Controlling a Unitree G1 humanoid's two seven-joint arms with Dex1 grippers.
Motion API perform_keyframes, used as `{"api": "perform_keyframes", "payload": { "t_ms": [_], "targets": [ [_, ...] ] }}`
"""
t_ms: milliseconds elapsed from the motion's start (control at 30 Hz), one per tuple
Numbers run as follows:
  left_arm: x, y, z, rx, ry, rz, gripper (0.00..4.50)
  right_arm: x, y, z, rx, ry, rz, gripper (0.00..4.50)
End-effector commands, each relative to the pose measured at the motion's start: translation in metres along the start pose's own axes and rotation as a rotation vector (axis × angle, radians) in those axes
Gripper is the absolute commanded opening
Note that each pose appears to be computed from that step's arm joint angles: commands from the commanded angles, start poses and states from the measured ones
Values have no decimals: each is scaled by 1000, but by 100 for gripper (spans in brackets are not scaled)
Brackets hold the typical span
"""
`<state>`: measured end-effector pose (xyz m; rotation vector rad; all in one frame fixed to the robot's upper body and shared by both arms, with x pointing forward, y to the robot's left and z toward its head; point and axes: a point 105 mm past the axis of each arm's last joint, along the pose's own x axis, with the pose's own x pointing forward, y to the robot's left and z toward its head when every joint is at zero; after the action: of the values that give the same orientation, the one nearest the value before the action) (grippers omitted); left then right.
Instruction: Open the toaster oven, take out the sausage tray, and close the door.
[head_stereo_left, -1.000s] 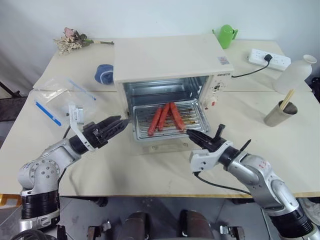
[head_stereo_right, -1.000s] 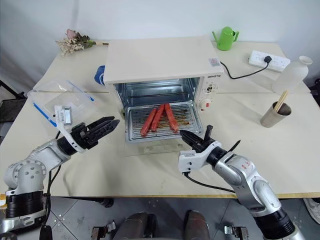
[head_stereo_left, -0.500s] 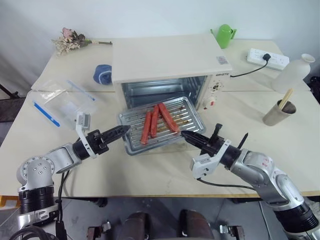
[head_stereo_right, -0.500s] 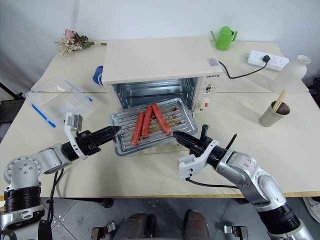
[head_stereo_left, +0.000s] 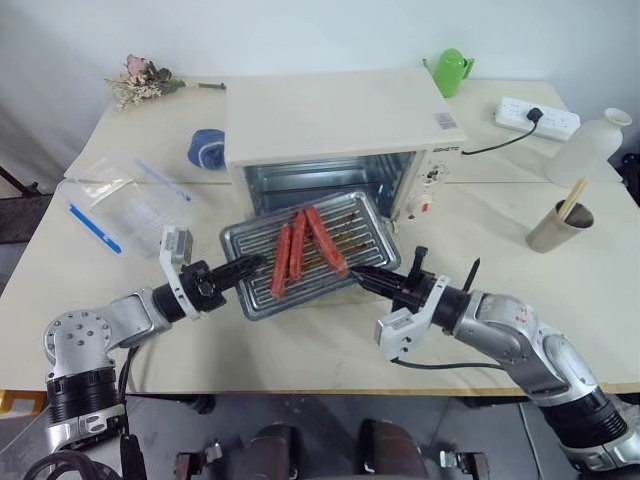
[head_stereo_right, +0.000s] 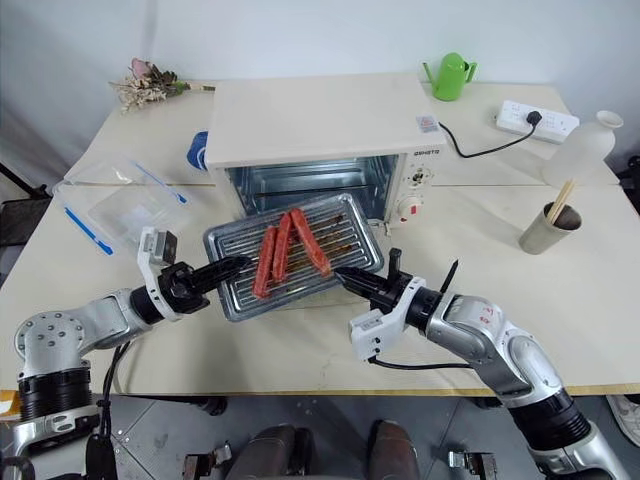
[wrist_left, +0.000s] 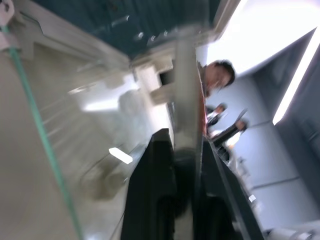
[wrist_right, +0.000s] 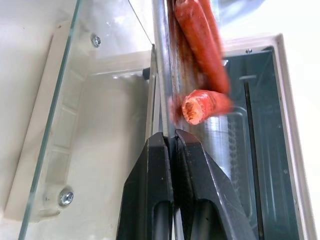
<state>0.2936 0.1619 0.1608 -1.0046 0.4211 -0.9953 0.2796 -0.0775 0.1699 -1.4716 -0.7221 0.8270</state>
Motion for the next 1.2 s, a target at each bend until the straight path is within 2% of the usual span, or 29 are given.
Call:
{"api": "perform_keyframes", "payload": {
  "t_ms": [33,133,267,500,533,567,700,800,833,900,933,1033,1200],
  "targets": [
    [6,-22,-4,-45,0,-112,2,3,-10,17,31,-98,-42,2],
    [4,-23,-5,-97,-41,-74,2,2,-8,13,175,-104,-21,2],
    [-3,-22,-5,-123,-114,-5,0,-3,-10,10,285,-113,-18,115],
    [-21,-27,-8,-89,-240,12,0,-18,-8,10,535,-175,18,358],
    [-33,-28,-12,-83,-269,13,0,-26,-6,5,616,-175,38,388],
    [-41,-30,-15,-77,-289,16,0,-32,-4,2,675,-178,53,388],
    [-87,-35,-39,-72,-422,56,0,-63,1,-41,984,-64,18,388],
    [-100,-37,-51,-86,-478,87,0,-76,10,-58,1116,-22,28,388],
    [-105,-37,-54,-93,-513,92,0,-81,14,-65,1134,10,22,371],
    [-116,-37,-64,-118,-584,133,0,-90,29,-79,1254,78,47,324],
    [-120,-38,-67,-124,-625,140,0,-92,33,-84,1255,100,47,298],
    [-129,-41,-71,-136,-759,159,0,-93,46,-96,1310,153,88,184],
    [-140,-39,-69,-169,-962,208,0,-86,66,-112,1413,237,172,34]
  ]
}}
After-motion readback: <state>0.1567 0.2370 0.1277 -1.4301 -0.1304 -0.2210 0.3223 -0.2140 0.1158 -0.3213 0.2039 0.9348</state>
